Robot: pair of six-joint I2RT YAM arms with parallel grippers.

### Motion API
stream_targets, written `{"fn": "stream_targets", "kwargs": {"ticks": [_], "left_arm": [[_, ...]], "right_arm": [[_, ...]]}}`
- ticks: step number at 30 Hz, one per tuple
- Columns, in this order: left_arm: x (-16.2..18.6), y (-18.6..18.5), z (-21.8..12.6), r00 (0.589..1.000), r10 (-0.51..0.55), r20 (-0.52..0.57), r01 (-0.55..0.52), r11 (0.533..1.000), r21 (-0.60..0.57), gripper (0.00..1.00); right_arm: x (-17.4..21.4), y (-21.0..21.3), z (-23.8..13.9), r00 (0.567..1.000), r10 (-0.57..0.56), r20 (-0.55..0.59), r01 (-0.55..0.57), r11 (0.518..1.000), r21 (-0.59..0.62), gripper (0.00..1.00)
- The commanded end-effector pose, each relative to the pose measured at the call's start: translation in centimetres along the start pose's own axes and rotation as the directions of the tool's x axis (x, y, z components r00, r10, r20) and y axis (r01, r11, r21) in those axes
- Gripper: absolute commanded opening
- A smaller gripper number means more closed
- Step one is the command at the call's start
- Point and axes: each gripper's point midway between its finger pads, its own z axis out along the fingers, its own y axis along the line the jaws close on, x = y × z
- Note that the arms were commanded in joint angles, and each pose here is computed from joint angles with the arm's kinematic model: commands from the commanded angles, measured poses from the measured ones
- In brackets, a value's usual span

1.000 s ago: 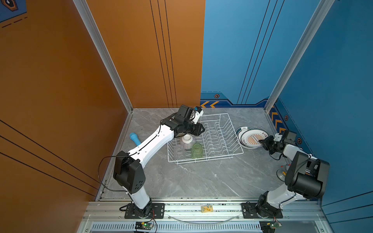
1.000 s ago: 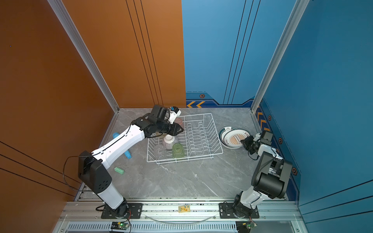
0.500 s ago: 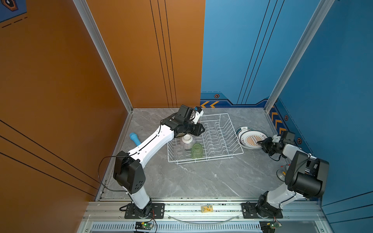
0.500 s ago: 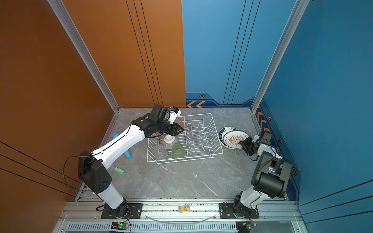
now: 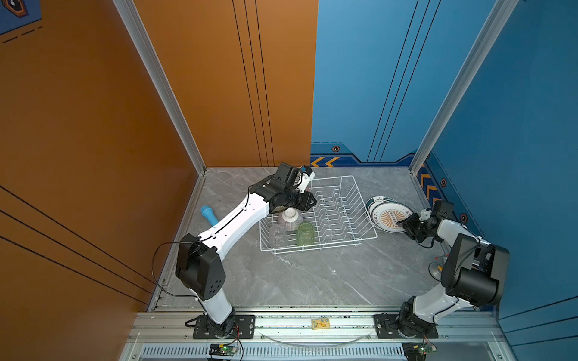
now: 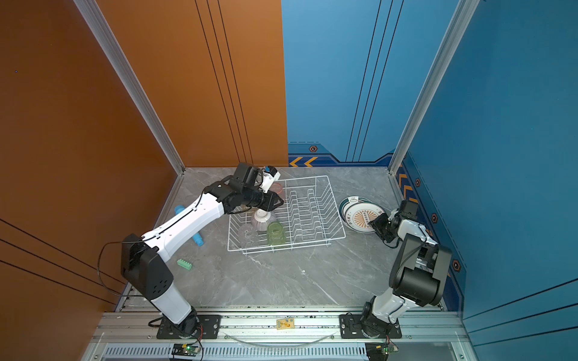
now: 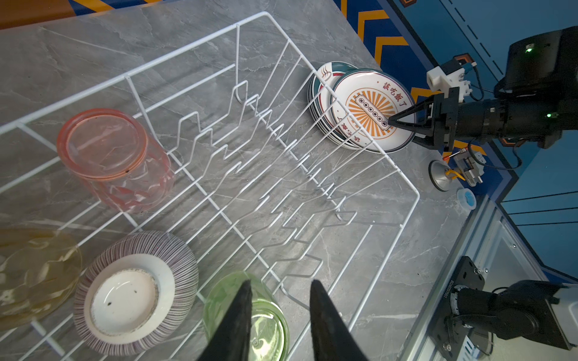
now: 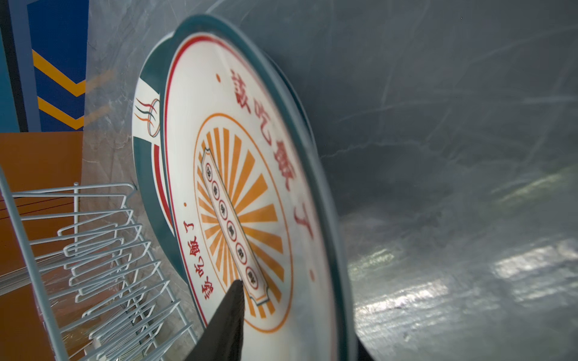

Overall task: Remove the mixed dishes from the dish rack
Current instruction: 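Lower the orange-sunburst plate onto the plate stack with the right gripper, then open the right gripper and raise it while the left gripper reaches toward the green glass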

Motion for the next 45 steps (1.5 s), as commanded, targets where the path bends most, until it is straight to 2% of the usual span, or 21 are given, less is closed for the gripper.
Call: {"fn": "stream_targets", "kwargs": {"ticks": [1, 17, 23, 32, 38, 45], "left_arm": [[0.6, 0.9, -1.5, 1.0, 0.022, -0.012, -0.023, 0.998, -0.054, 0.33], [2.6, 2.8, -2.6, 0.999, 0.01, -0.048, -0.016, 0.993, -0.12, 0.33], [3.0, 3.1, -2.5, 0.998, 0.009, -0.055, -0.016, 0.992, -0.125, 0.33], [3.3, 3.4, -2.1, 0.998, 0.006, -0.068, -0.015, 0.991, -0.131, 0.33], [3.4, 3.6, -2.1, 0.997, 0.011, -0.072, -0.021, 0.99, -0.138, 0.33], [4.0, 4.3, -2.2, 0.995, 0.025, -0.096, -0.042, 0.982, -0.185, 0.33]], "right_arm": [[0.2, -0.1, -0.7, 0.998, -0.064, -0.003, 0.064, 0.996, 0.069, 0.37], [0.3, 0.3, 0.4, 0.99, -0.131, -0.041, 0.136, 0.978, 0.158, 0.38], [0.6, 0.1, 0.5, 0.989, -0.137, -0.051, 0.144, 0.975, 0.172, 0.43], [0.7, 0.0, 0.1, 0.988, -0.142, -0.054, 0.15, 0.971, 0.188, 0.45], [0.7, -0.2, -0.3, 0.988, -0.149, -0.051, 0.156, 0.967, 0.203, 0.5], [0.3, 0.0, -1.6, 0.985, -0.173, -0.026, 0.175, 0.957, 0.231, 0.52]]}}
